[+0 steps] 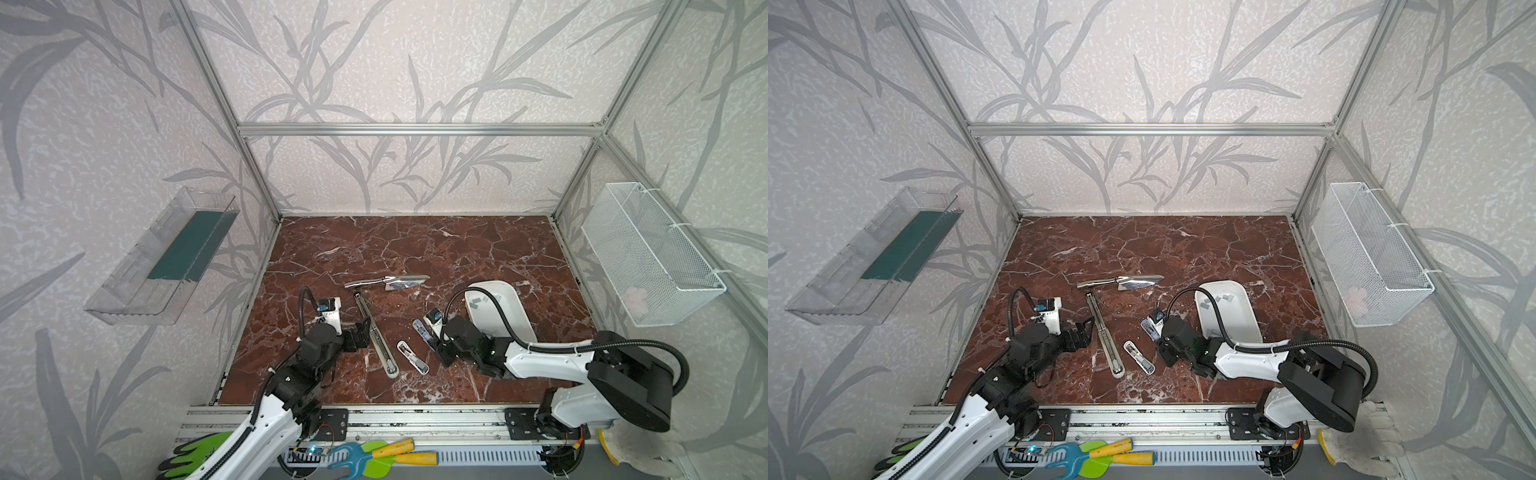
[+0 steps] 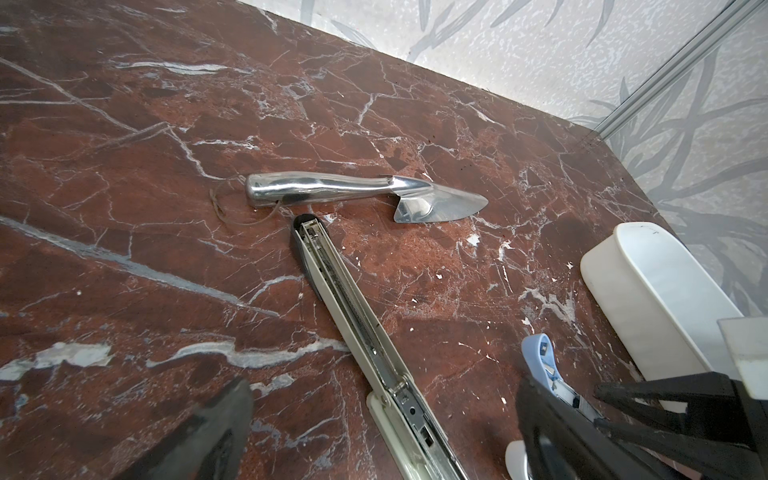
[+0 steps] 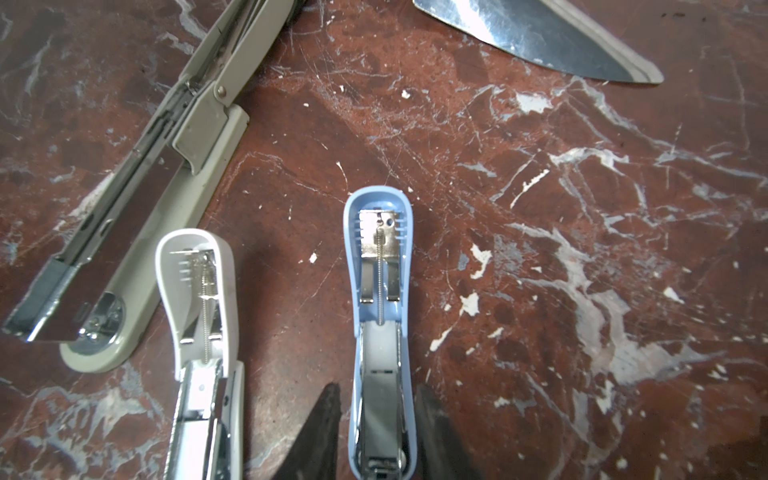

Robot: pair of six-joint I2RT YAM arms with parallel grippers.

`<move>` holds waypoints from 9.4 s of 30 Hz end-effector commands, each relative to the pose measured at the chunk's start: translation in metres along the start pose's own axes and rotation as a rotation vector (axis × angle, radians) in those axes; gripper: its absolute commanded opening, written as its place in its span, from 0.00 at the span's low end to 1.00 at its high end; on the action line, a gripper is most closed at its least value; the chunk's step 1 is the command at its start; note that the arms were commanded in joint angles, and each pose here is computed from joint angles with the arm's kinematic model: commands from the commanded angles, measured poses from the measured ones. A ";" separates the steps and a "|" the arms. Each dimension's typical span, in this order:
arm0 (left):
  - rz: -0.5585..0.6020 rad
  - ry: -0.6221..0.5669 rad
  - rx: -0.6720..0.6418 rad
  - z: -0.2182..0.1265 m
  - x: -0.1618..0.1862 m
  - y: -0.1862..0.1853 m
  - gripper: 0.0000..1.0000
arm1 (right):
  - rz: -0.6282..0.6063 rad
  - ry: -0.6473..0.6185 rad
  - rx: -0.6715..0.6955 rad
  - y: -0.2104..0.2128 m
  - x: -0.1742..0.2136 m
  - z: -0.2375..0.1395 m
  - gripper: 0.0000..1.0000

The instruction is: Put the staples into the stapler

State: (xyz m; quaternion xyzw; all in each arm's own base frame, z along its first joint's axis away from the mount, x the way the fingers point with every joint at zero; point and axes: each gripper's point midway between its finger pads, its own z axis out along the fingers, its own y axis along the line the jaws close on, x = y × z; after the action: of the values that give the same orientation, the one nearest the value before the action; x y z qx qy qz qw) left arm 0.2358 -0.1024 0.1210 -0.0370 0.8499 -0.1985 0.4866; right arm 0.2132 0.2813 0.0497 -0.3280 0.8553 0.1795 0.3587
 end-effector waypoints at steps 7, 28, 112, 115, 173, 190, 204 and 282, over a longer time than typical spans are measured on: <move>0.002 -0.019 -0.001 0.000 -0.005 0.000 0.99 | 0.107 -0.090 0.046 -0.009 -0.025 -0.023 0.40; 0.003 -0.017 0.001 0.001 -0.004 -0.001 0.99 | 0.117 0.129 0.163 -0.018 -0.009 0.017 0.27; 0.004 0.080 0.401 0.029 -0.010 -0.094 0.94 | 0.077 -0.081 0.130 -0.011 0.070 0.020 0.42; 0.027 0.112 0.407 0.035 -0.005 -0.101 0.94 | 0.086 -0.085 0.135 -0.012 0.072 0.022 0.37; 0.148 0.246 0.419 0.076 0.040 -0.134 0.93 | 0.064 -0.192 0.131 -0.003 0.013 0.013 0.26; 0.126 0.241 0.424 0.079 0.040 -0.135 0.93 | 0.071 -0.177 0.142 -0.006 0.018 0.015 0.16; -0.051 0.258 0.533 0.107 0.052 -0.159 0.89 | 0.080 -0.183 0.123 -0.003 0.019 0.015 0.08; 0.284 0.144 0.487 0.074 0.043 -0.172 0.23 | 0.174 -0.338 0.036 0.004 -0.048 -0.067 0.34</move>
State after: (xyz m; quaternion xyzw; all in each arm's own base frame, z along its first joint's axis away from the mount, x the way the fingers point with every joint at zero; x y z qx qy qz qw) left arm 0.2498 -0.3141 0.1301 0.2217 0.7856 -0.3830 0.4324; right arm 0.1962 0.2590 0.1170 -0.2327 0.8133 0.2308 0.4808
